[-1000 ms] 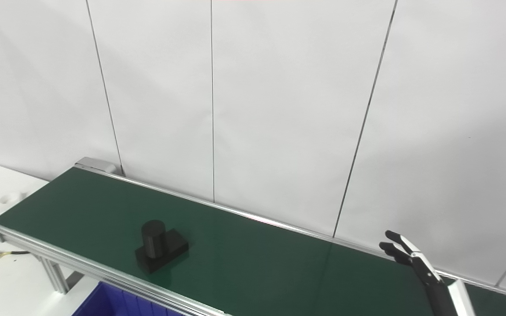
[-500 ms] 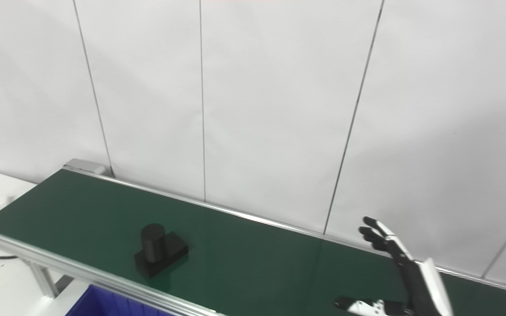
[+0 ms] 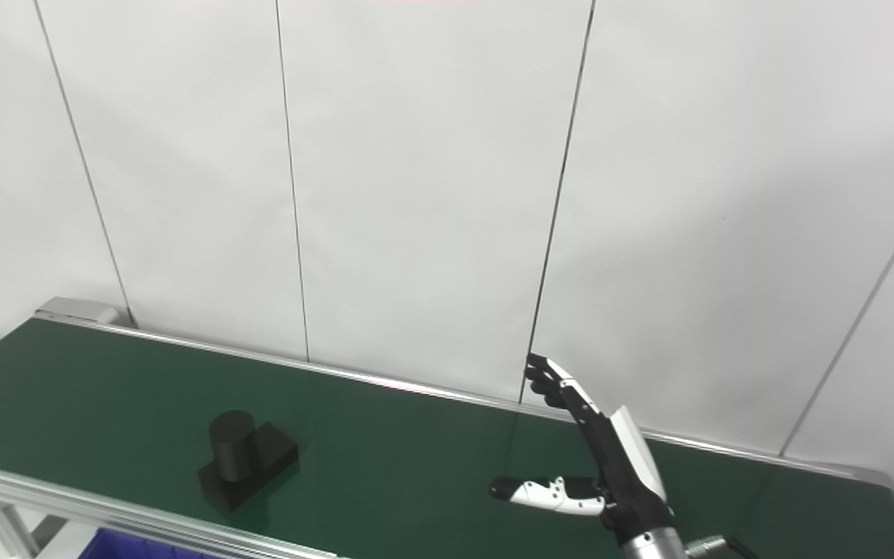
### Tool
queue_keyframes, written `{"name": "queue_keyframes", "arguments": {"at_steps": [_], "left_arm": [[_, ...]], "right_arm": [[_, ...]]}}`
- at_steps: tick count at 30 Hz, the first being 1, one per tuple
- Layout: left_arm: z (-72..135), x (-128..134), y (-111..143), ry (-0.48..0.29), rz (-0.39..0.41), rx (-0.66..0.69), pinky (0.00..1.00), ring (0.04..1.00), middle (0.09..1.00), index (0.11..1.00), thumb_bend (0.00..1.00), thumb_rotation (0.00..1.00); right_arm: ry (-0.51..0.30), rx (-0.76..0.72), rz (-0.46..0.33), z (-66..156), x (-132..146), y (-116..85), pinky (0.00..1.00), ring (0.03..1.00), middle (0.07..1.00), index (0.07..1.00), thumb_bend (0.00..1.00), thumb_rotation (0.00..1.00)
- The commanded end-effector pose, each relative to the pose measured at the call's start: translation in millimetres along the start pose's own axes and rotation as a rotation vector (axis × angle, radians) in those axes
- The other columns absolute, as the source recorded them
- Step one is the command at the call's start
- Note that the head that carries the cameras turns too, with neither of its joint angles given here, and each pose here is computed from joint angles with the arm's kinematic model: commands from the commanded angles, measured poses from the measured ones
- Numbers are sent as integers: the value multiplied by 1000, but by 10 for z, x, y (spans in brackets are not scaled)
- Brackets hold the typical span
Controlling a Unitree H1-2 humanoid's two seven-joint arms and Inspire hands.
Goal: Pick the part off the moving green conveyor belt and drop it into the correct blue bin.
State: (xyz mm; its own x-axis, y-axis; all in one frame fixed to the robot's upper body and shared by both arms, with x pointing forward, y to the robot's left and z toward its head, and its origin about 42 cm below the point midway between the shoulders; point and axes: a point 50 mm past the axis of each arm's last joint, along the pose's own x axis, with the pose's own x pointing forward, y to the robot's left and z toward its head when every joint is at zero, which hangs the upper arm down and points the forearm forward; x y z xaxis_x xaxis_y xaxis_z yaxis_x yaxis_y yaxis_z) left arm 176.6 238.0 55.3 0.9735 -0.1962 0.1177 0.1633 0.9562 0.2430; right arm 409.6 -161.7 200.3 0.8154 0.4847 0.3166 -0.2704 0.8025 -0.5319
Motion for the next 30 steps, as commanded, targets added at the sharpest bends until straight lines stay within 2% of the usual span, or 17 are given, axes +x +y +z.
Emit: {"name": "queue_keyframes", "arguments": {"at_steps": [1,7,16,20,30], "left_arm": [[92,6,79,-60,8,-3,970,952,940,907,939,346],[134,-11,171,-69,2,-4,989,961,957,936,915,364],[150,-79,281,-61,-4,-51,1000,971,960,955,852,414],[152,-128,341,-58,0,-71,975,954,945,939,841,390],[176,-208,397,-72,-4,-110,907,913,914,900,872,344]], "right_arm": [[-38,-31,-11,178,231,-80,837,853,865,908,854,448],[-24,-62,25,220,383,-2,820,854,866,906,874,463],[3,-116,120,257,669,258,768,849,888,920,895,468],[-17,-122,152,254,788,366,735,828,869,911,887,426],[-18,-205,226,277,998,472,718,816,870,919,905,462]]}}
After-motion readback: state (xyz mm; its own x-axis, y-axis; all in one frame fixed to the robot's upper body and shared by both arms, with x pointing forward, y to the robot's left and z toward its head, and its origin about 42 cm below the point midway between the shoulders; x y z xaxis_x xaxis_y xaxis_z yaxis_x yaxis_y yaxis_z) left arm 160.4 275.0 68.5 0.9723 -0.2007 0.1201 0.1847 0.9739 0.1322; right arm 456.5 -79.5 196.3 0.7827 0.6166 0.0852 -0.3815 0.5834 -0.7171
